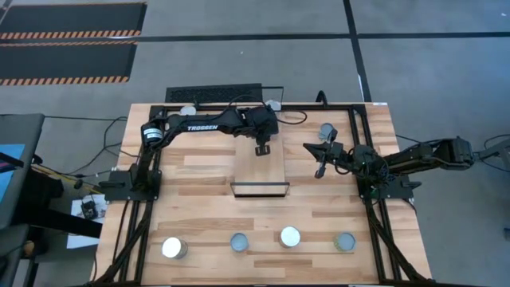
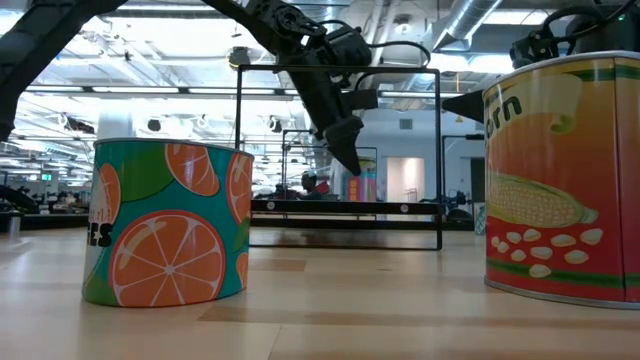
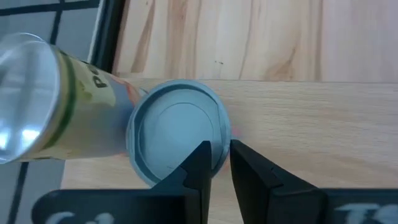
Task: Pick and place cans onto a shelf
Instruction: Put the small canned corn on the shelf
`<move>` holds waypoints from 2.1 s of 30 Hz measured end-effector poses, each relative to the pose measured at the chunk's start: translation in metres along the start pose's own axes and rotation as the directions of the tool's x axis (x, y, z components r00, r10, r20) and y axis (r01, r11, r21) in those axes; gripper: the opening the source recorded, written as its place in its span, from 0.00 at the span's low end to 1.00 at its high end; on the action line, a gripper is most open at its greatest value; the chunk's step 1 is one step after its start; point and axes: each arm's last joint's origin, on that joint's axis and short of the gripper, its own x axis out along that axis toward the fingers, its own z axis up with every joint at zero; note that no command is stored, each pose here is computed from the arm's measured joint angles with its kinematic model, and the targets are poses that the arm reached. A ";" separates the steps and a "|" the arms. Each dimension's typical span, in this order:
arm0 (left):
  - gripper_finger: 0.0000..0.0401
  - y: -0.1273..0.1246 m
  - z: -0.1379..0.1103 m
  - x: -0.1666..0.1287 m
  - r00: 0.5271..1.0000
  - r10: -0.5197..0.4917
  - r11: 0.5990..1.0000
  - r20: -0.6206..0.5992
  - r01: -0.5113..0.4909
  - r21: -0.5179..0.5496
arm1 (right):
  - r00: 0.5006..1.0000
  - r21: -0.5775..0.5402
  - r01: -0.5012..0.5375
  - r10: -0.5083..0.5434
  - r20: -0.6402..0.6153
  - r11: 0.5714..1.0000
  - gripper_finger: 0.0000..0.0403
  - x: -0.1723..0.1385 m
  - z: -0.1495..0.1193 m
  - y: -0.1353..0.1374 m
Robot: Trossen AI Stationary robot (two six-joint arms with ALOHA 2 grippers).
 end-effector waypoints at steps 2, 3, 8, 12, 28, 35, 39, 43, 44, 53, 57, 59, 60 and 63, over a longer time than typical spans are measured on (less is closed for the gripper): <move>0.13 0.001 0.001 0.000 1.000 0.006 1.000 0.009 -0.006 0.000 | 1.000 0.000 0.000 0.000 0.000 1.000 0.03 0.000 0.000 0.000; 0.13 0.001 0.002 0.000 1.000 0.009 1.000 0.016 -0.009 -0.001 | 1.000 0.000 0.000 0.000 0.000 1.000 0.03 0.000 0.000 0.000; 0.13 0.002 0.005 0.000 0.998 0.005 1.000 0.055 -0.005 -0.002 | 1.000 0.000 0.000 0.000 0.000 1.000 0.03 0.000 0.000 0.000; 0.13 0.002 0.005 0.000 0.998 0.000 1.000 0.062 0.000 -0.002 | 1.000 0.000 0.000 0.000 0.000 1.000 0.03 0.000 0.000 0.000; 0.01 0.025 -0.004 -0.030 0.994 0.108 0.992 -0.025 -0.110 -0.062 | 1.000 0.000 0.000 0.000 -0.001 1.000 0.03 0.000 0.000 0.000; 0.00 0.043 -0.017 -0.012 0.990 0.137 0.978 -0.015 -0.138 -0.159 | 1.000 0.002 0.000 0.000 -0.003 1.000 0.03 0.000 0.000 0.000; 0.00 0.043 -0.020 -0.011 0.992 0.120 0.980 -0.024 -0.122 -0.157 | 1.000 0.002 0.000 0.000 -0.003 1.000 0.03 0.000 0.000 0.000; 0.00 0.042 -0.018 -0.011 0.997 0.079 0.984 0.005 -0.077 -0.161 | 1.000 0.002 0.000 0.000 -0.003 1.000 0.03 0.000 0.000 0.000; 0.00 0.042 -0.018 -0.011 0.997 0.075 0.984 0.004 -0.073 -0.161 | 1.000 0.002 0.000 0.000 -0.003 1.000 0.03 0.000 0.000 0.000; 0.00 0.044 -0.019 -0.011 0.993 0.119 0.979 -0.012 -0.120 -0.167 | 1.000 0.002 0.000 0.000 -0.003 1.000 0.03 0.000 0.000 0.000; 0.00 0.046 -0.017 -0.011 0.991 0.132 0.977 0.009 -0.128 -0.173 | 1.000 0.002 0.000 0.000 -0.003 1.000 0.03 0.000 0.000 0.000; 0.00 0.046 -0.016 -0.011 0.991 0.130 0.977 0.023 -0.124 -0.175 | 1.000 0.002 0.000 0.000 -0.003 1.000 0.03 0.000 0.000 0.000; 0.00 0.046 -0.016 -0.011 0.992 0.123 0.978 0.027 -0.116 -0.175 | 1.000 0.002 0.000 0.000 -0.003 1.000 0.03 0.000 0.000 0.000; 0.00 0.045 -0.017 -0.009 0.994 0.105 0.980 0.027 -0.099 -0.175 | 1.000 0.002 0.000 0.000 -0.003 1.000 0.03 0.000 0.000 0.000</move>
